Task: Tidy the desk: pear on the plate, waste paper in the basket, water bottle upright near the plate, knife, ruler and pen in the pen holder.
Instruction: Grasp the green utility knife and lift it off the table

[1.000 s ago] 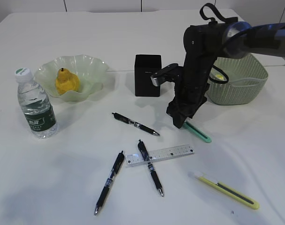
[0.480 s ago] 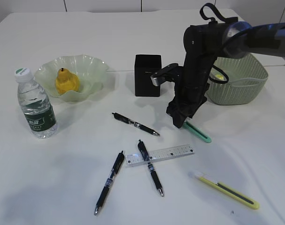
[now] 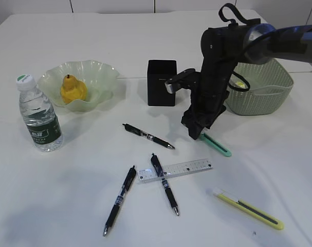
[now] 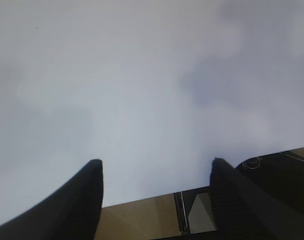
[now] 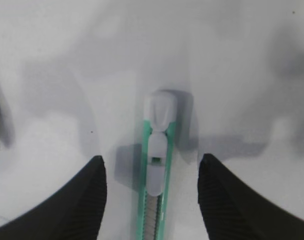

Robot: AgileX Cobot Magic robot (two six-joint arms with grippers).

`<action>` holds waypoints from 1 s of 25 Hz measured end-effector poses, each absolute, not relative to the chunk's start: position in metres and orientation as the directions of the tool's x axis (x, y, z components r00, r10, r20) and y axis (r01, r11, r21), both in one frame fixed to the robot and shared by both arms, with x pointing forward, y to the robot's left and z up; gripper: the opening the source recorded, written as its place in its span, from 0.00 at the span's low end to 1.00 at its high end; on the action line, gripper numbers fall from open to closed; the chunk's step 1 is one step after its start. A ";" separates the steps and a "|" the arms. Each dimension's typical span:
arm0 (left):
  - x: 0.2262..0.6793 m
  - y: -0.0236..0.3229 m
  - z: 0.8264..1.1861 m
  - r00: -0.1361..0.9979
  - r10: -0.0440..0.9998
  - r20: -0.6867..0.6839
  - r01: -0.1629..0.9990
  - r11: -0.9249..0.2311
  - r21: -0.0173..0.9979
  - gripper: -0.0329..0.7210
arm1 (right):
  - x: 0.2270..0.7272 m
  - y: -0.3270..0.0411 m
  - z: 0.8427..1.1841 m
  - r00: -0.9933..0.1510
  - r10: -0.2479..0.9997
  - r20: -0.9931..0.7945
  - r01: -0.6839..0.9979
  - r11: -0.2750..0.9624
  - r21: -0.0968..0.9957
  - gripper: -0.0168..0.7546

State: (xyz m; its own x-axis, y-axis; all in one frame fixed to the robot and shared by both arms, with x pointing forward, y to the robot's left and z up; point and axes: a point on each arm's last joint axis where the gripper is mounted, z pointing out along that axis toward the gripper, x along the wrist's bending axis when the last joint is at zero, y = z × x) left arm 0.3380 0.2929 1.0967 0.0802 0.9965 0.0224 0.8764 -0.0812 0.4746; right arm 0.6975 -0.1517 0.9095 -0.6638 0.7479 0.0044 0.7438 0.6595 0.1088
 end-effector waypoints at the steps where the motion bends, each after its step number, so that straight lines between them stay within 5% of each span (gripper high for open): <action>1: 0.338 0.293 1.097 0.080 0.997 0.022 0.876 -0.081 0.475 0.66 | 0.698 -0.152 0.909 -0.664 0.748 0.004 0.744 0.659 0.109 0.62; 25: 0.338 0.293 1.097 0.081 0.997 0.020 0.877 -0.080 0.475 0.66 | 0.699 -0.151 0.910 -0.632 0.775 0.003 0.769 0.626 0.131 0.62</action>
State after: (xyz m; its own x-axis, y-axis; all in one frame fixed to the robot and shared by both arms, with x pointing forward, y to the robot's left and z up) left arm 0.3379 0.2928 1.0966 0.0805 0.9965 0.0203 0.8765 -0.0805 0.4746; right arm 0.6995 -0.1509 0.9097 -0.6320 0.7750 0.0029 0.7686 0.6262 0.1306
